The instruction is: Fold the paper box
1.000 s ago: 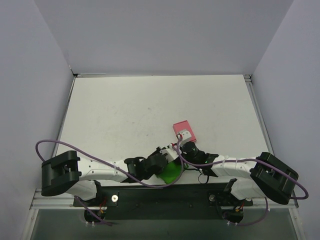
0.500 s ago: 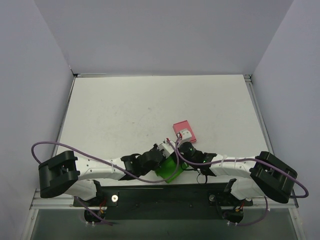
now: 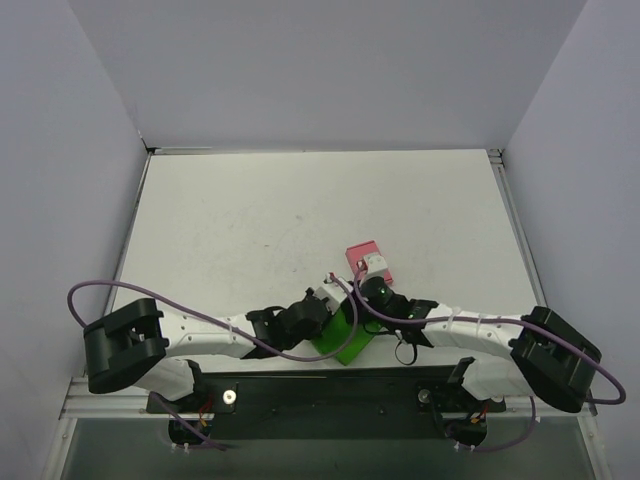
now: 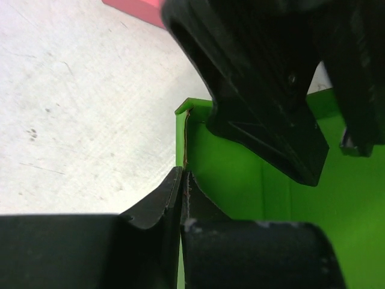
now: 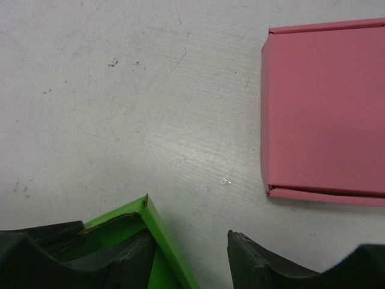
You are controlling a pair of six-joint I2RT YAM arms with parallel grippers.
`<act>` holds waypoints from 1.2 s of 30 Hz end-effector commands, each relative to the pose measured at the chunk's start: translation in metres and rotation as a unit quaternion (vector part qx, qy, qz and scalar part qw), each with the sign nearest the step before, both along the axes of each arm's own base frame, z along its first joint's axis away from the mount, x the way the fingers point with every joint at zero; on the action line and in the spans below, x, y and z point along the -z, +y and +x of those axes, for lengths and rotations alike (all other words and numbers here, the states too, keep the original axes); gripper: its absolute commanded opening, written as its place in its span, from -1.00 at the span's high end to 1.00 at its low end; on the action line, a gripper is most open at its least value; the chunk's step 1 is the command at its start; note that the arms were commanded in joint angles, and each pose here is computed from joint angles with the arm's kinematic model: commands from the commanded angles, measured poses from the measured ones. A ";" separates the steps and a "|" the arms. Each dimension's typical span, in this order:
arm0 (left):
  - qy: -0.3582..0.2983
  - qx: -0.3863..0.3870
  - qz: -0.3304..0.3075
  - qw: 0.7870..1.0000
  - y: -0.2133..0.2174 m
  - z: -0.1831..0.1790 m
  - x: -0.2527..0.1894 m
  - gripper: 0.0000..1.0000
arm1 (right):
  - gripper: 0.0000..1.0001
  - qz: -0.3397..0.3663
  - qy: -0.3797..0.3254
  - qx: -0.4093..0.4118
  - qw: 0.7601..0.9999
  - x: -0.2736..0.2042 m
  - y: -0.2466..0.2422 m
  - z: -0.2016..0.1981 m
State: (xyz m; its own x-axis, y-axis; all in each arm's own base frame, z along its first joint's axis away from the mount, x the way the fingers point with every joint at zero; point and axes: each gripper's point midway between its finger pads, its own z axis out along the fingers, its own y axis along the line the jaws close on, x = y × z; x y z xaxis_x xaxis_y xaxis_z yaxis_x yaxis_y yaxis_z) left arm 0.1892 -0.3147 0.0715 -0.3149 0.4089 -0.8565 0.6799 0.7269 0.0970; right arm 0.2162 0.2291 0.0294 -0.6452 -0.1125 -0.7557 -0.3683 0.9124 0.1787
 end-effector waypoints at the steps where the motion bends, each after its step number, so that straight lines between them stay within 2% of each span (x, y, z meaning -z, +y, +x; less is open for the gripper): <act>1: 0.055 0.005 -0.005 0.998 -0.009 -0.017 0.013 1.00 | -0.05 0.031 -0.035 0.026 0.999 -0.047 -0.001 0.012; 11: 0.068 -0.047 -0.006 0.997 -0.004 -0.004 0.014 1.00 | -0.14 0.060 -0.032 0.010 0.998 -0.073 -0.010 -0.005; 17: 0.082 -0.100 -0.016 0.992 0.012 0.004 0.025 1.00 | -0.20 0.080 -0.018 0.090 0.993 -0.081 -0.036 -0.003; 20: 0.094 -0.157 -0.018 0.983 0.033 0.014 0.034 1.00 | -0.21 0.090 -0.012 0.114 0.989 -0.082 -0.049 -0.004; 23: 0.110 -0.214 -0.056 0.969 0.048 0.025 0.038 1.00 | -0.22 0.096 -0.010 0.122 0.988 -0.079 -0.053 -0.007; 28: 0.144 -0.233 -0.098 0.957 0.052 0.030 0.048 1.00 | -0.21 0.101 0.018 0.114 0.988 -0.062 -0.048 -0.016; 31: 0.153 -0.236 -0.099 0.955 0.053 0.030 0.049 0.89 | -0.21 0.113 0.033 0.112 0.987 -0.053 -0.046 -0.022; 32: 0.152 -0.235 -0.102 0.955 0.053 0.030 0.047 0.72 | -0.21 0.110 0.040 0.110 0.987 -0.046 -0.047 -0.026; 36: 0.143 -0.227 -0.121 0.956 0.051 0.031 0.029 0.36 | -0.20 0.139 0.051 0.106 0.983 -0.042 -0.040 -0.033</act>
State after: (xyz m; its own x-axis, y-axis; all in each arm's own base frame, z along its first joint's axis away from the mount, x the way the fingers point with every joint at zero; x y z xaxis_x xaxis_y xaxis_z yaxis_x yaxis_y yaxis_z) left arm 0.2215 -0.2611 0.0265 -0.6528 0.0227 -0.7572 0.2631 0.9441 -0.1985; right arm 0.1898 0.1796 0.0710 -0.6947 0.1830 -0.6956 -0.1461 0.9111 0.3855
